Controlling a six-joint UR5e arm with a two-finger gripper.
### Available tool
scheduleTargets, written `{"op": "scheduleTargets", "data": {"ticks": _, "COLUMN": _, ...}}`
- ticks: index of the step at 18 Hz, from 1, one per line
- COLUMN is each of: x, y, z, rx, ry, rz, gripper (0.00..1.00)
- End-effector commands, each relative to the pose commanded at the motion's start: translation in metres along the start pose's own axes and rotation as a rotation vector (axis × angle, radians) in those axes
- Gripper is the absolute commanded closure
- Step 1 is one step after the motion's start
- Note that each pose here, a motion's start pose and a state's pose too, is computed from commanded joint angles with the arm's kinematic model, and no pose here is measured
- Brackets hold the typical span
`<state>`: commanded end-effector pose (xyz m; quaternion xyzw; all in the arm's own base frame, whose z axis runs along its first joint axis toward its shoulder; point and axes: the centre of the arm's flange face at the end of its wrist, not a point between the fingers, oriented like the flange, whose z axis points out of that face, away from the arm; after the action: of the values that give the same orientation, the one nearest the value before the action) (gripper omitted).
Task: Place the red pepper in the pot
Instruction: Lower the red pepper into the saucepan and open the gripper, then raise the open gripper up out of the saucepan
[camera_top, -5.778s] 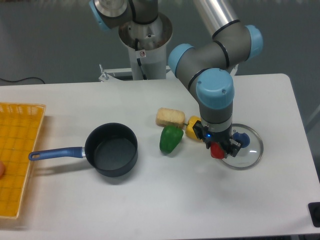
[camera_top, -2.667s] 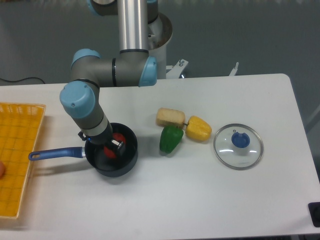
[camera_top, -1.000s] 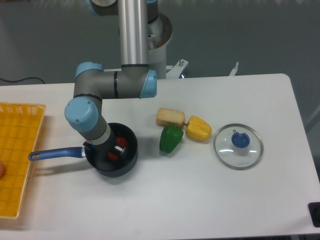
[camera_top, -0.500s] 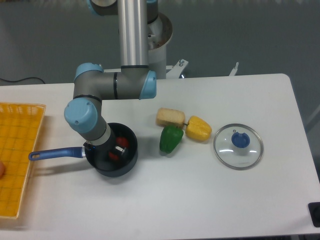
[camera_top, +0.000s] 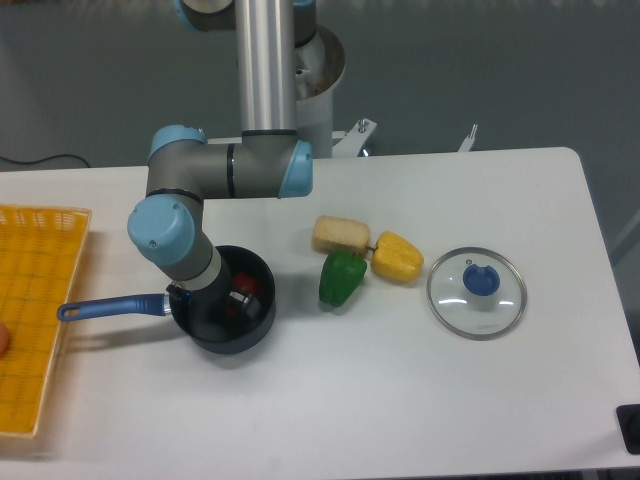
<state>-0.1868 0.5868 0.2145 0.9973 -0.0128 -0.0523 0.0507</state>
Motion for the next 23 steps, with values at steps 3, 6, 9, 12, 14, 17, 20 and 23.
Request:
{"op": "scheduleTargets", "data": {"ticks": 3, "x": -0.003, "y": -0.001, "z": -0.008, "rx": 0.015, "ry": -0.007, "rz": -0.005, "gripper": 0.11}}
{"op": "scheduleTargets", "data": {"ticks": 6, "x": -0.004, "y": -0.001, "z": -0.017, "rx": 0.035, "ry": -0.017, "rz": -0.009, "gripper": 0.10}}
{"op": "scheduleTargets", "data": {"ticks": 9, "x": -0.005, "y": 0.001, "z": -0.026, "rx": 0.052, "ry": -0.021, "rz": -0.012, "gripper": 0.09}}
{"op": "scheduleTargets", "data": {"ticks": 12, "x": -0.009, "y": 0.002, "z": -0.036, "rx": 0.068, "ry": -0.029, "rz": -0.016, "gripper": 0.08}}
{"op": "scheduleTargets", "data": {"ticks": 14, "x": -0.015, "y": 0.004, "z": -0.053, "rx": 0.095, "ry": -0.041, "rz": -0.025, "gripper": 0.03}}
{"op": "scheduleTargets", "data": {"ticks": 17, "x": -0.018, "y": 0.004, "z": -0.065, "rx": 0.113, "ry": -0.049, "rz": -0.029, "gripper": 0.01}}
{"op": "scheduleTargets", "data": {"ticks": 20, "x": -0.019, "y": 0.005, "z": -0.066, "rx": 0.115, "ry": -0.046, "rz": -0.027, "gripper": 0.01}}
{"op": "scheduleTargets", "data": {"ticks": 23, "x": -0.027, "y": 0.011, "z": -0.074, "rx": 0.120, "ry": -0.051, "rz": -0.037, "gripper": 0.00}}
